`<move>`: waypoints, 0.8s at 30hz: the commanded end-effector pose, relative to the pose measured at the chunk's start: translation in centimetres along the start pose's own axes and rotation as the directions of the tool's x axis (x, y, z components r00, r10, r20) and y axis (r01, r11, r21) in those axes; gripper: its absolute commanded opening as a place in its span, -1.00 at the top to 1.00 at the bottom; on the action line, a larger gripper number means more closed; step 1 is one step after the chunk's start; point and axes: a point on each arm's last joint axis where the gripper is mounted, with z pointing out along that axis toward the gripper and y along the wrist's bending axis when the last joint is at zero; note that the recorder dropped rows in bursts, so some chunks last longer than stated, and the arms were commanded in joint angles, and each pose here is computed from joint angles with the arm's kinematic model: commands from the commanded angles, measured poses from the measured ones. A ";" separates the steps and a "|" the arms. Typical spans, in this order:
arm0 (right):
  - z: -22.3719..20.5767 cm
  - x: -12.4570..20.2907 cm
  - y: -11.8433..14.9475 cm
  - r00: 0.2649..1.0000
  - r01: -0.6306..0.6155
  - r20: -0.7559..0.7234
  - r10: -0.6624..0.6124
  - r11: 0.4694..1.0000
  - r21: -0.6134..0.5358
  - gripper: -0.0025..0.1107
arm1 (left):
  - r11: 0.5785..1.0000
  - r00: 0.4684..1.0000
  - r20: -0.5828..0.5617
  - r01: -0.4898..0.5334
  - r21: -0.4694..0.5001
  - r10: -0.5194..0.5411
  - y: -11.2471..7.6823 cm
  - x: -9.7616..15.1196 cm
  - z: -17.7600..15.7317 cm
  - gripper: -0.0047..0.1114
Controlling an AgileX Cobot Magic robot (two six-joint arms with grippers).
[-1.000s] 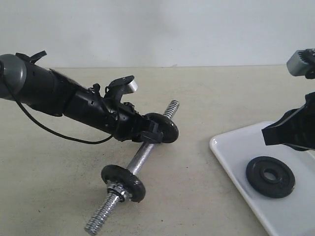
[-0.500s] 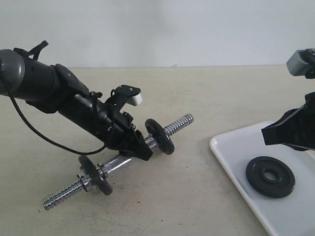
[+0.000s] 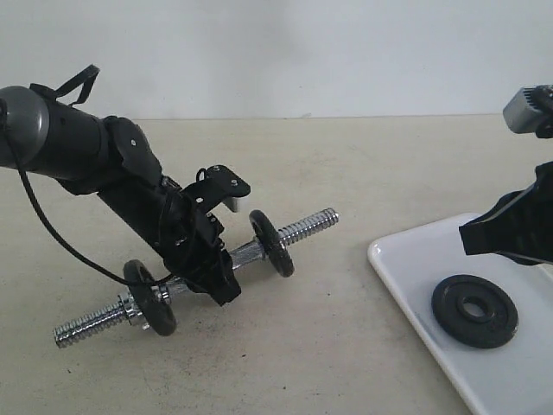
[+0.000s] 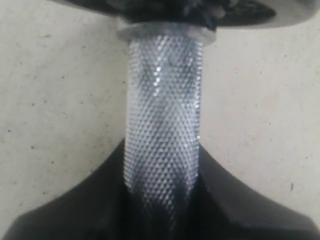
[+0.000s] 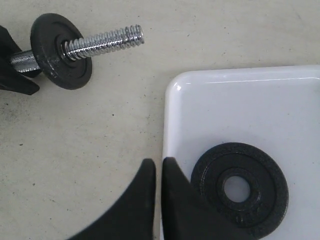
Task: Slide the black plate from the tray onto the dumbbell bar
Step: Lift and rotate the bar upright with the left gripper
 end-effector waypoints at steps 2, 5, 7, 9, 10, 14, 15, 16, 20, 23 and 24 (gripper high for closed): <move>-0.1 -0.2 0.1 1.000 0.014 0.007 -0.014 1.000 -0.001 0.96 | 0.983 0.974 -0.136 -0.182 -0.012 0.179 -1.1 0.8 0.7 0.61; -0.1 -0.2 0.1 1.000 0.014 0.007 -0.014 1.000 -0.001 0.96 | 0.971 0.957 -0.182 -0.237 -0.042 0.225 -1.5 0.7 0.6 0.61; -0.1 -0.2 0.1 1.000 0.014 0.006 -0.014 1.000 -0.002 0.96 | 0.960 0.944 -0.208 -0.274 -0.063 0.256 -1.6 0.6 0.4 0.61; -0.1 -0.2 0.1 1.000 0.014 0.006 -0.014 1.000 -0.002 0.96 | 0.944 0.922 -0.253 -0.321 -0.072 0.294 -1.6 0.8 0.4 0.61; -0.1 -0.2 0.1 1.000 0.014 0.006 -0.014 1.000 -0.002 0.96 | 0.934 0.907 -0.279 -0.348 -0.075 0.316 -1.8 0.8 0.4 0.61; -0.1 -0.2 0.1 1.000 0.014 0.006 -0.014 1.000 -0.002 0.96 | 0.904 0.863 -0.358 -0.416 -0.101 0.357 -2.0 1.0 0.4 0.61; -0.1 -0.2 0.1 1.000 0.014 0.006 -0.014 1.000 -0.002 0.96 | 0.896 0.852 -0.373 -0.432 -0.103 0.368 -2.1 1.0 0.5 0.61; -0.1 -0.2 0.1 1.000 0.014 0.006 -0.014 1.000 -0.002 0.96 | 0.892 0.843 -0.387 -0.441 -0.104 0.372 -2.1 1.0 0.4 0.61; -0.1 -0.2 0.1 1.000 0.014 0.006 -0.014 1.000 -0.002 0.96 | 0.876 0.818 -0.426 -0.470 -0.106 0.387 -2.4 1.0 0.5 0.61; -0.1 -0.2 0.1 1.000 0.014 0.006 -0.014 1.000 -0.002 0.96 | 0.877 0.817 -0.426 -0.470 -0.102 0.389 -2.6 1.0 0.5 0.61; -0.1 -0.2 0.1 1.000 0.014 0.006 -0.014 1.000 -0.002 0.96 | 0.877 0.817 -0.426 -0.470 -0.102 0.389 -2.6 1.0 0.5 0.61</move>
